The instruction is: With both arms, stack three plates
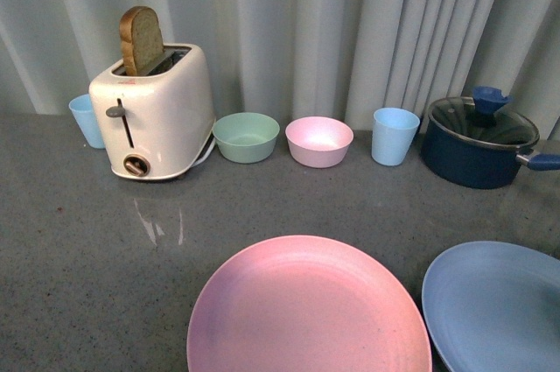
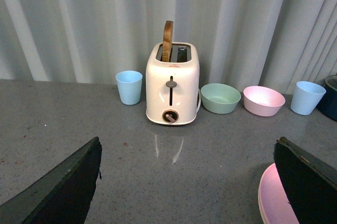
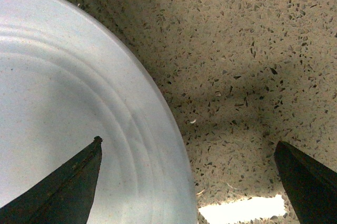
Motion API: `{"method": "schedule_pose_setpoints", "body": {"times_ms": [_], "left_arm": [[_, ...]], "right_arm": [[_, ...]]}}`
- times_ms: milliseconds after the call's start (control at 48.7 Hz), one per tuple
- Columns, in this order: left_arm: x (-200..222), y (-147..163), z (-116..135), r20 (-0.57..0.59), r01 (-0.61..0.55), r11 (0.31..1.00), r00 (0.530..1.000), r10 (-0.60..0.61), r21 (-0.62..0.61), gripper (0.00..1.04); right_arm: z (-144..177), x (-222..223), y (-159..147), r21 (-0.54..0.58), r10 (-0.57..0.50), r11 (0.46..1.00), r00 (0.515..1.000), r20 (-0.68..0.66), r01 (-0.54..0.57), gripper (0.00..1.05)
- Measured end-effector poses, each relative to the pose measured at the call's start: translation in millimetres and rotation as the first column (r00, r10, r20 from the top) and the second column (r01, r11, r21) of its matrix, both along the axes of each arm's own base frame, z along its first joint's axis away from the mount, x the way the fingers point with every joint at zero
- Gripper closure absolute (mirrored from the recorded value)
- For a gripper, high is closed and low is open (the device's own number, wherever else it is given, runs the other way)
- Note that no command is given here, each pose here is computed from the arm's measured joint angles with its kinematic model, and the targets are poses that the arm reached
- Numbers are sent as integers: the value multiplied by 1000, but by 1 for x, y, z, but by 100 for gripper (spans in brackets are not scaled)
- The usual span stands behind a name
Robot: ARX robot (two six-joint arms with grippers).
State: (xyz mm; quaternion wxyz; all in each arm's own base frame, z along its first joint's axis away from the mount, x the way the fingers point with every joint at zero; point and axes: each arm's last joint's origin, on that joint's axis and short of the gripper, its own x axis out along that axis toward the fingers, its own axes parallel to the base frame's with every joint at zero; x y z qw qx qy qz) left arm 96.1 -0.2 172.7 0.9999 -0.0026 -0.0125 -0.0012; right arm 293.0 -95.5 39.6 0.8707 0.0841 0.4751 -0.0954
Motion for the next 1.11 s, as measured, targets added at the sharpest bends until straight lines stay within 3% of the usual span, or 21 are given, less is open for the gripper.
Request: {"method": "schedule_pose_setpoints", "body": {"times_ms": [287,472,698,924,1108], "left_arm": [[0,0,0,0,0,1000,1000,0,0,7],[0,0,0,0,0,1000,1000,0,0,7],[0,0,0,0,0,1000,1000,0,0,7],[0,0,0,0,0,1000,1000,0,0,7],[0,0,0,0,0,1000,1000,0,0,7]], "right_arm": [[-1,4,1,41,13,999,1000,25,-14,41],[-7,3,-1,65,15,998,999,32,-17,73],[-9,-4,-7,112,1,994,999,47,-6,99],[9,-12,-16,163,-22,987,995,100,6,101],[45,-24,-24,172,-7,985,985,174,-23,102]]}}
